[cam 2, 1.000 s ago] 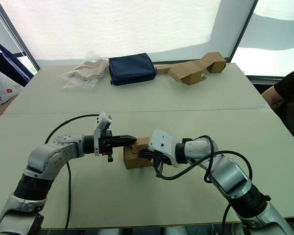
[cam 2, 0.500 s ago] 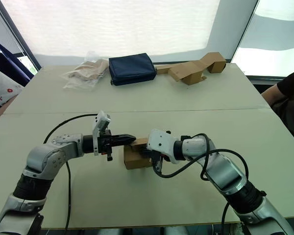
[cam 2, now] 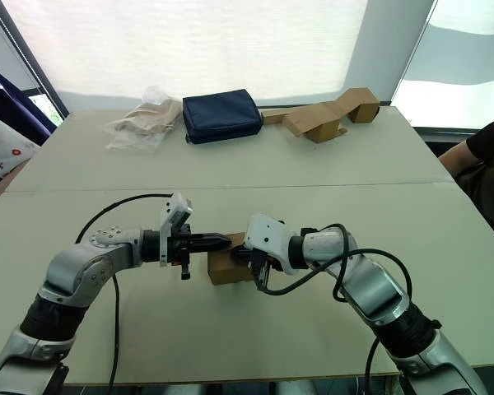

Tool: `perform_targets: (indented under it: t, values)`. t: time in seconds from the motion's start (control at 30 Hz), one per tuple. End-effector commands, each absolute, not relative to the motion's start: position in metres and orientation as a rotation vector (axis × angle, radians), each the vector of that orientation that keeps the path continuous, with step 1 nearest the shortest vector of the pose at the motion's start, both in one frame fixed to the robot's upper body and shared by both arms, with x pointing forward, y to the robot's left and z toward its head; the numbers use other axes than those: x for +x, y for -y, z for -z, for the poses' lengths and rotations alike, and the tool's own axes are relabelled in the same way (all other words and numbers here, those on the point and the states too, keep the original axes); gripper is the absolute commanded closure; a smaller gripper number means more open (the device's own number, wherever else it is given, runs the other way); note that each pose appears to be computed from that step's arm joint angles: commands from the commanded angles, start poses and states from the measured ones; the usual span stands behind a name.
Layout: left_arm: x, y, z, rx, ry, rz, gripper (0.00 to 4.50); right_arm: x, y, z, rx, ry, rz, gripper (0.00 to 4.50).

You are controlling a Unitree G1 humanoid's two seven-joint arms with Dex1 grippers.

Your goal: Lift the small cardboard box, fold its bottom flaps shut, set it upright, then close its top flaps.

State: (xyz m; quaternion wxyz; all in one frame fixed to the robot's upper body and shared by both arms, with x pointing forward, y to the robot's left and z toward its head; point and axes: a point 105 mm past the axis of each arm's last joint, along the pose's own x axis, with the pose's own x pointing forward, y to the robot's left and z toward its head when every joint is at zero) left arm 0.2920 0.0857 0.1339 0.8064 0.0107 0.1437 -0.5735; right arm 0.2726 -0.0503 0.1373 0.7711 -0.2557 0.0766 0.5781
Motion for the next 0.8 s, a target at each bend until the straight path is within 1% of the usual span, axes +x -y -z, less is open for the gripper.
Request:
perform_targets:
  t: [0.03, 0.13, 0.23, 0.4, 0.53, 0.8]
  values:
    - [0.290, -0.086, -0.133, 0.078, -0.296, 1.235, 4.47, 0.267, 0.053, -0.161, -0.503, -0.101, -1.262, 4.50]
    - [0.293, -0.088, -0.143, 0.049, -0.266, 1.226, 4.47, 0.271, 0.057, -0.173, -0.447, -0.074, -1.233, 4.50]
    - [0.295, -0.090, -0.161, -0.002, -0.218, 1.213, 4.47, 0.277, 0.064, -0.180, -0.412, -0.060, -1.193, 4.50]
    - [0.291, -0.092, -0.174, 0.012, -0.193, 1.210, 4.47, 0.287, 0.071, -0.183, -0.402, -0.050, -1.137, 4.50]
    - [0.291, -0.088, -0.172, 0.019, -0.196, 1.199, 4.47, 0.290, 0.068, -0.178, -0.425, -0.057, -1.136, 4.50]
    - [0.284, -0.081, -0.149, 0.098, -0.253, 1.210, 4.47, 0.291, 0.063, -0.162, -0.486, -0.097, -1.160, 4.50]
